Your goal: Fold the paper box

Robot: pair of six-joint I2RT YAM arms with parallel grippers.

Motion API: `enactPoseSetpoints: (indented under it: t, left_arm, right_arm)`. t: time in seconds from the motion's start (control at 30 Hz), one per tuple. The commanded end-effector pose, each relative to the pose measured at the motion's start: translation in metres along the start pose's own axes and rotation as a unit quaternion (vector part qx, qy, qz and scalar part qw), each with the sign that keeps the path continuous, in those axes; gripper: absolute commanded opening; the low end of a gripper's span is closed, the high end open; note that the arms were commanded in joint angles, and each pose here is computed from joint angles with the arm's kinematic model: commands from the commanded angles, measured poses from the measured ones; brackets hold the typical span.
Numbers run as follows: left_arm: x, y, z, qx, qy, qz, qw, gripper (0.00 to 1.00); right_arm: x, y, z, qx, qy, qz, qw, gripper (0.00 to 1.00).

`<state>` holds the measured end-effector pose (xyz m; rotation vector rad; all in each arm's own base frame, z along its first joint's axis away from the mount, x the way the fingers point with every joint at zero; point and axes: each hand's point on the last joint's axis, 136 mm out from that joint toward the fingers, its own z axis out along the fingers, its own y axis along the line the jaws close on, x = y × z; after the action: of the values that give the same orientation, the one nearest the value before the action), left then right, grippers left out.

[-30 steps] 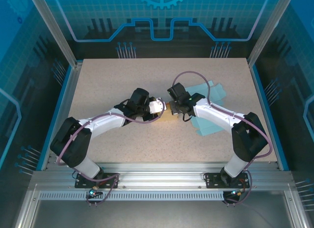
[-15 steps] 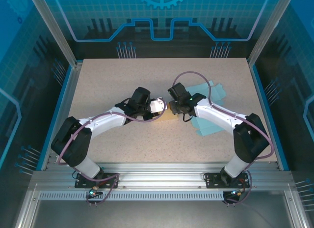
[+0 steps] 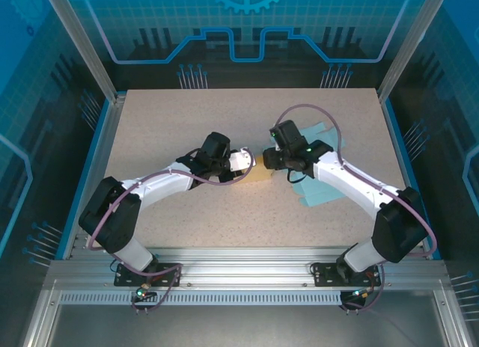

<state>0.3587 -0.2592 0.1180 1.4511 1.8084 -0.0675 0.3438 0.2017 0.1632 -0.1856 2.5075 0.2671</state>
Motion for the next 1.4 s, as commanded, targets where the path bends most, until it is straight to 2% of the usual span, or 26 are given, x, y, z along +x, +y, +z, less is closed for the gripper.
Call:
enactPoseSetpoints:
  t: [0.0,0.23,0.43,0.67,0.93,1.0,1.07,1.13,1.2,1.27,1.33,1.37]
  left_arm:
    - [0.011,-0.010,0.005,0.017,0.027,-0.004,0.999,0.38]
    - [0.010,-0.010,0.008,0.016,0.028,-0.002,0.999,0.38]
    - [0.011,-0.011,0.012,0.014,0.036,-0.001,0.999,0.38]
    - [0.012,-0.010,0.013,0.010,0.038,-0.004,0.999,0.38]
    - [0.017,-0.012,0.012,0.008,0.043,-0.005,0.999,0.38]
    - [0.016,-0.012,0.011,0.005,0.040,-0.011,0.999,0.40]
    - [0.009,-0.007,0.005,-0.004,0.023,-0.033,0.999,0.46]
    - [-0.004,0.000,-0.005,-0.018,-0.005,-0.059,0.998,0.66]
    - [-0.018,0.009,-0.018,-0.031,-0.033,-0.095,0.994,0.77]
    - [-0.033,0.019,-0.033,-0.044,-0.058,-0.144,0.987,0.92]
    - [-0.042,0.028,-0.046,-0.055,-0.073,-0.197,0.976,0.99]
    - [-0.044,0.036,-0.053,-0.070,-0.079,-0.236,0.966,0.99]
  right_arm:
    - [-0.005,-0.005,-0.004,-0.036,0.006,0.043,0.998,0.46]
    - [-0.024,0.003,0.019,-0.064,0.028,0.048,0.996,0.51]
    - [-0.008,0.000,0.042,-0.063,0.065,0.047,0.995,0.51]
    - [0.027,-0.027,0.061,-0.024,0.094,0.062,0.993,0.47]
    - [0.041,-0.035,0.077,-0.019,0.104,0.070,0.992,0.41]
    - [0.045,-0.036,0.081,-0.016,0.109,0.071,0.991,0.36]
    - [0.049,-0.035,0.085,-0.017,0.115,0.072,0.991,0.35]
    - [0.054,-0.037,0.087,-0.010,0.119,0.071,0.990,0.35]
    - [0.059,-0.038,0.088,-0.004,0.121,0.070,0.990,0.35]
    - [0.063,-0.040,0.090,-0.001,0.124,0.069,0.990,0.36]
    - [0.067,-0.041,0.091,0.002,0.127,0.069,0.990,0.36]
    - [0.068,-0.041,0.091,0.004,0.127,0.068,0.990,0.36]
